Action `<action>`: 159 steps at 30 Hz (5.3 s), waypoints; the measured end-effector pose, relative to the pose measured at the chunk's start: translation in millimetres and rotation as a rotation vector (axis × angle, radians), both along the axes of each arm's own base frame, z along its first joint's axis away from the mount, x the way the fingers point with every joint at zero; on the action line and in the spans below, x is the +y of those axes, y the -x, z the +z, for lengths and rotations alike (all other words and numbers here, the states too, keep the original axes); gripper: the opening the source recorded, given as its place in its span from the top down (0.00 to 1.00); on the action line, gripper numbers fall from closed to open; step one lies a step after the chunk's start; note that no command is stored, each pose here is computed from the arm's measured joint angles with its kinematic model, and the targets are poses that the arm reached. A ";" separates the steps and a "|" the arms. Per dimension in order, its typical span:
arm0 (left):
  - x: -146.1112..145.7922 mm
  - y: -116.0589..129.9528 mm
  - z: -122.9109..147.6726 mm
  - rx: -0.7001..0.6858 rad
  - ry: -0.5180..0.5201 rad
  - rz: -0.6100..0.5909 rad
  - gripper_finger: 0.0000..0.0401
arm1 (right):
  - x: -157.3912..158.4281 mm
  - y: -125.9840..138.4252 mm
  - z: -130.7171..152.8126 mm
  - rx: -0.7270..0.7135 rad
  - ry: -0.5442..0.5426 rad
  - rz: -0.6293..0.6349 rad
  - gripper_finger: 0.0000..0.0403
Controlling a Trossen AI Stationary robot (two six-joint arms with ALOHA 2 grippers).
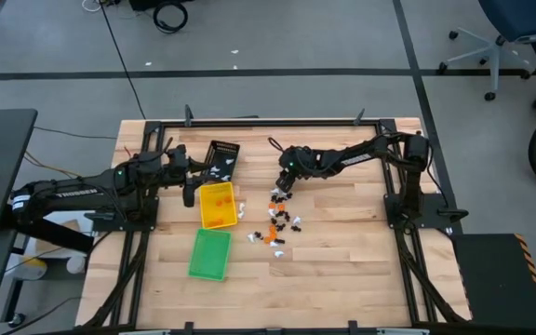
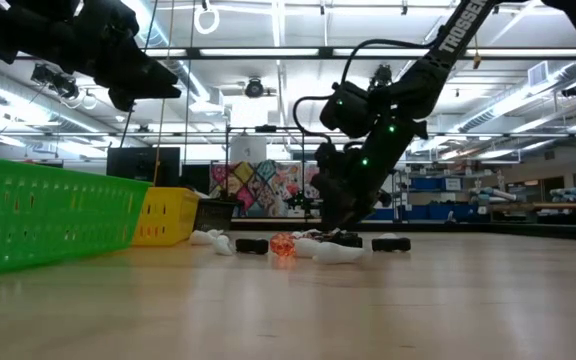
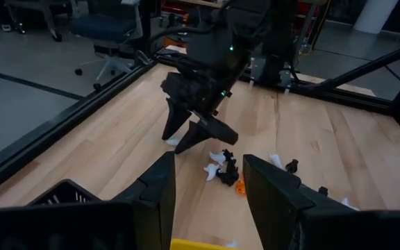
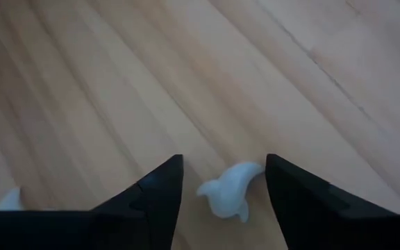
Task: Sort Halloween decoration
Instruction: Put the white ghost plush toy into the black basket, then put the orange pumpkin toy into the yellow basket
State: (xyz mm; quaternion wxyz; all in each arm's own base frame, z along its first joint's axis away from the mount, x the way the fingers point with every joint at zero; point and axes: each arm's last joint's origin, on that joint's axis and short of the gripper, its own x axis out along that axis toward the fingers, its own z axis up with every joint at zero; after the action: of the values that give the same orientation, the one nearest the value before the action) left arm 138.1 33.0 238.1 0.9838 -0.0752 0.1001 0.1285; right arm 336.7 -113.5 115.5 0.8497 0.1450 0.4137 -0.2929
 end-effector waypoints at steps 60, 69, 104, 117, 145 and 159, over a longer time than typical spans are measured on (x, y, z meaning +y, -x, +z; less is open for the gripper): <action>0.0 0.2 -0.5 0.008 -0.008 -0.002 0.65 | 38.8 -4.6 24.3 0.185 0.126 0.188 0.57; 0.1 -0.6 3.5 -0.038 0.005 0.002 0.65 | 31.6 6.1 9.1 0.136 0.072 0.166 0.60; -1.8 10.0 60.0 0.038 -0.224 -0.033 0.65 | 29.5 -5.3 15.7 0.003 0.084 0.226 0.83; -0.5 7.5 59.1 0.050 -0.242 -0.014 0.65 | 39.6 -64.5 80.5 -0.297 0.153 0.291 0.83; -0.7 7.7 58.4 0.051 -0.216 -0.012 0.65 | -4.9 -182.8 63.7 -0.237 0.090 0.403 0.70; -2.6 -4.3 44.3 0.159 -0.127 -0.045 0.65 | 19.2 -144.4 140.5 -0.065 0.213 0.366 0.60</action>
State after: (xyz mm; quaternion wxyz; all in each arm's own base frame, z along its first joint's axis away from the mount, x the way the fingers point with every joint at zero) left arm 142.4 30.4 282.4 0.9782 -0.0003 0.1710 0.1181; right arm 481.0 -94.3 256.0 0.9122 -0.0136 0.3721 -0.1709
